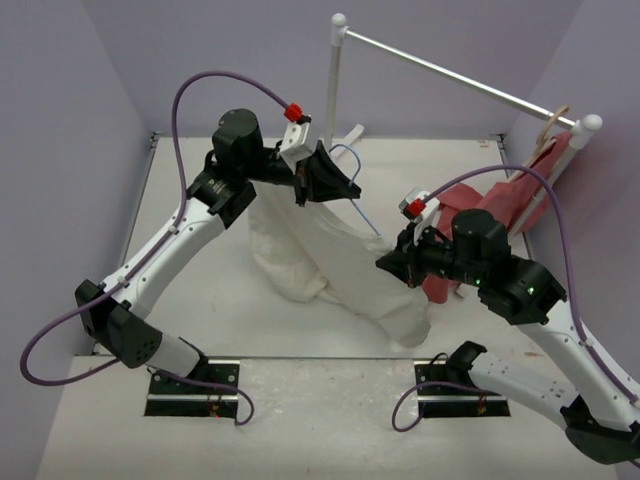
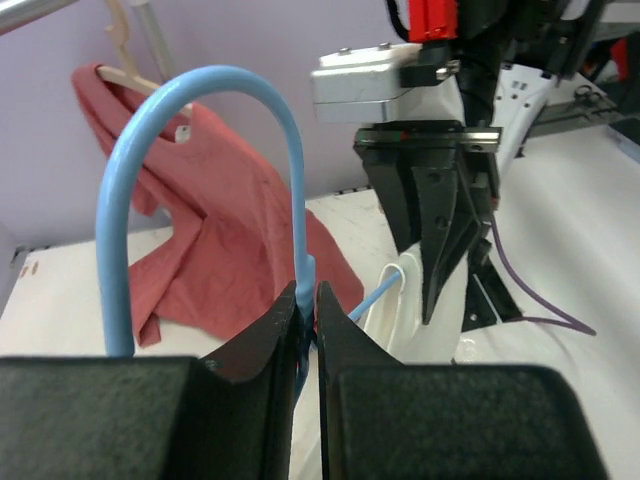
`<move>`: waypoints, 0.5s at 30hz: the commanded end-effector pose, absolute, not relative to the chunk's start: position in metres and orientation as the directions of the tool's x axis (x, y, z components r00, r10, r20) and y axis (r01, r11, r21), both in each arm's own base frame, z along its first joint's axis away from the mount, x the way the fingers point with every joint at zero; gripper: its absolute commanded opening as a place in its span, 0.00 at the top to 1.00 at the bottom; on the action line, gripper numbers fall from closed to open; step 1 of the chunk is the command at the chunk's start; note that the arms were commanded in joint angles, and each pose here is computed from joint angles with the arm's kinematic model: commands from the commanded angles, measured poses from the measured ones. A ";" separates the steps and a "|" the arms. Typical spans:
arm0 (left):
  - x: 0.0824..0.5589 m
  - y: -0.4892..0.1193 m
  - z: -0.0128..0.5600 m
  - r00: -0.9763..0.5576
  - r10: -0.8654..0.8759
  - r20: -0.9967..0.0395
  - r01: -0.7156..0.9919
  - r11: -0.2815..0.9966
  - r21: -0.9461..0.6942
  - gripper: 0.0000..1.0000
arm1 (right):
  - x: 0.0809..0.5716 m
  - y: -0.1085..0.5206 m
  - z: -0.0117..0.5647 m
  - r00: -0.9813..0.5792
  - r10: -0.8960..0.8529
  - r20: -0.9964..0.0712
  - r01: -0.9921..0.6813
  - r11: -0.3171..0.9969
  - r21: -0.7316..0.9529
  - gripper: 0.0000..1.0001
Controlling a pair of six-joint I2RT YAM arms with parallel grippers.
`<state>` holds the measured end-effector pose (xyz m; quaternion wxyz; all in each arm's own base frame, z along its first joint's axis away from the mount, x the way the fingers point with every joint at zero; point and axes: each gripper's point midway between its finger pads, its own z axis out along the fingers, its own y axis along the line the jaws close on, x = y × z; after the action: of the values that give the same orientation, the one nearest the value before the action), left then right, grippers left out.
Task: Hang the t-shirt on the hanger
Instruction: Place the hanger at the clothesline.
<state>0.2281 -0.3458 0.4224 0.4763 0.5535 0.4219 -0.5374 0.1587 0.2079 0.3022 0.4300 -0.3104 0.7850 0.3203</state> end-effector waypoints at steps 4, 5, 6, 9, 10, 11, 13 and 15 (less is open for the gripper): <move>0.274 -0.326 0.470 0.190 -0.148 -0.970 0.962 0.223 0.155 0.00 | 0.167 0.205 0.317 -0.463 -0.017 -0.886 -0.672 0.659 0.338 1.00; 0.280 -0.323 0.468 0.177 -0.139 -0.974 0.955 0.263 0.136 0.00 | 0.170 0.203 0.316 -0.466 -0.009 -0.885 -0.654 0.678 0.337 1.00; 0.294 -0.317 0.468 0.170 -0.136 -0.976 0.930 0.350 0.113 0.00 | 0.173 0.200 0.314 -0.471 -0.003 -0.882 -0.637 0.693 0.337 1.00; 0.310 -0.305 0.462 0.155 -0.106 -0.982 0.882 0.463 0.089 0.00 | 0.178 0.196 0.310 -0.480 0.008 -0.877 -0.603 0.723 0.337 1.00; 0.316 -0.299 0.461 0.162 -0.088 -0.983 0.855 0.509 0.096 0.00 | 0.182 0.193 0.310 -0.482 0.025 -0.876 -0.575 0.745 0.337 1.00; 0.324 -0.292 0.458 0.164 -0.066 -0.984 0.825 0.556 0.100 0.00 | 0.186 0.189 0.310 -0.479 0.043 -0.877 -0.547 0.766 0.337 1.00; 0.339 -0.275 0.446 0.140 0.003 -0.990 0.753 0.649 0.108 0.00 | 0.192 0.183 0.313 -0.474 0.078 -0.877 -0.501 0.795 0.342 1.00; 0.354 -0.256 0.437 0.100 0.040 -0.994 0.658 0.747 0.097 0.00 | 0.195 0.179 0.318 -0.469 0.110 -0.876 -0.473 0.807 0.354 1.00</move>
<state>0.3170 -0.3015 0.4525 0.6638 0.3583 0.5563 -0.3486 0.1752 0.1879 0.2906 0.4500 -0.1806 0.8229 0.2962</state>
